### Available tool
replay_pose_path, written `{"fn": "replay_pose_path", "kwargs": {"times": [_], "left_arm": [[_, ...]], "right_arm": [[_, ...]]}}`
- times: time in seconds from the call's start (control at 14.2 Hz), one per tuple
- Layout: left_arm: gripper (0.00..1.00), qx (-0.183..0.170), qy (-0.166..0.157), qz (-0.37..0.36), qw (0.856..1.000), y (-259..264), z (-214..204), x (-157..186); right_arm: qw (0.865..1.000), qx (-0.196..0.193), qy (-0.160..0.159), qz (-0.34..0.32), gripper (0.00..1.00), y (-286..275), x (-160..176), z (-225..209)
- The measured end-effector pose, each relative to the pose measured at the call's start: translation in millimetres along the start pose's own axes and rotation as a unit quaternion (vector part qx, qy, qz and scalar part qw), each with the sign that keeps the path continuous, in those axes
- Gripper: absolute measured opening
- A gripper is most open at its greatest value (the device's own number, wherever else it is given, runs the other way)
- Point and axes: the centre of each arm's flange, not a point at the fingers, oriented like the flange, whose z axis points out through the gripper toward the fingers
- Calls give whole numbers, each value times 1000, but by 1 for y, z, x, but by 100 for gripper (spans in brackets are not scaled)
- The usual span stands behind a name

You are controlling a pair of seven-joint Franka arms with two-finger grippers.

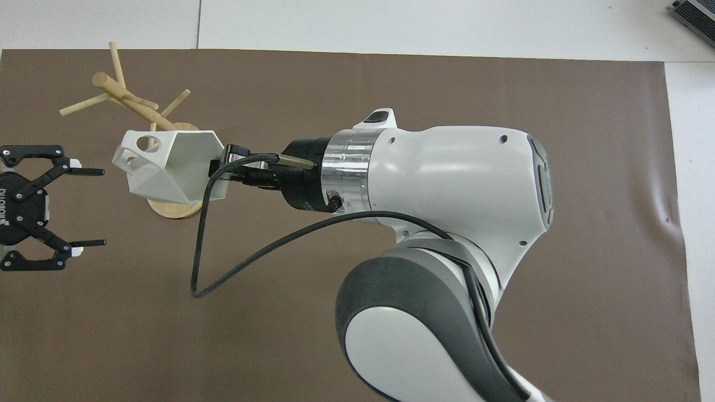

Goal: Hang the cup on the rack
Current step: 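Lift the cup with the right gripper toward the left gripper, then grasp the cup with the left gripper while the right gripper holds it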

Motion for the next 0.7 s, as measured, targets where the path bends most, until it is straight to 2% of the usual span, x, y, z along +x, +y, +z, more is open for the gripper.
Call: {"fn": "replay_pose_path", "kwargs": {"times": [0.14, 0.35, 0.7], "left_arm": [[100, -17, -25, -27, 999, 2, -1, 5], [100, -30, -46, -54, 997, 5, 4, -1], [100, -6, -56, -40, 998, 3, 29, -26]], "right_arm": [[1000, -3, -4, 0, 8, 2, -3, 4], [1000, -5, -8, -2, 8, 5, -6, 7], [1000, -10, -13, -6, 8, 7, -10, 12]]}}
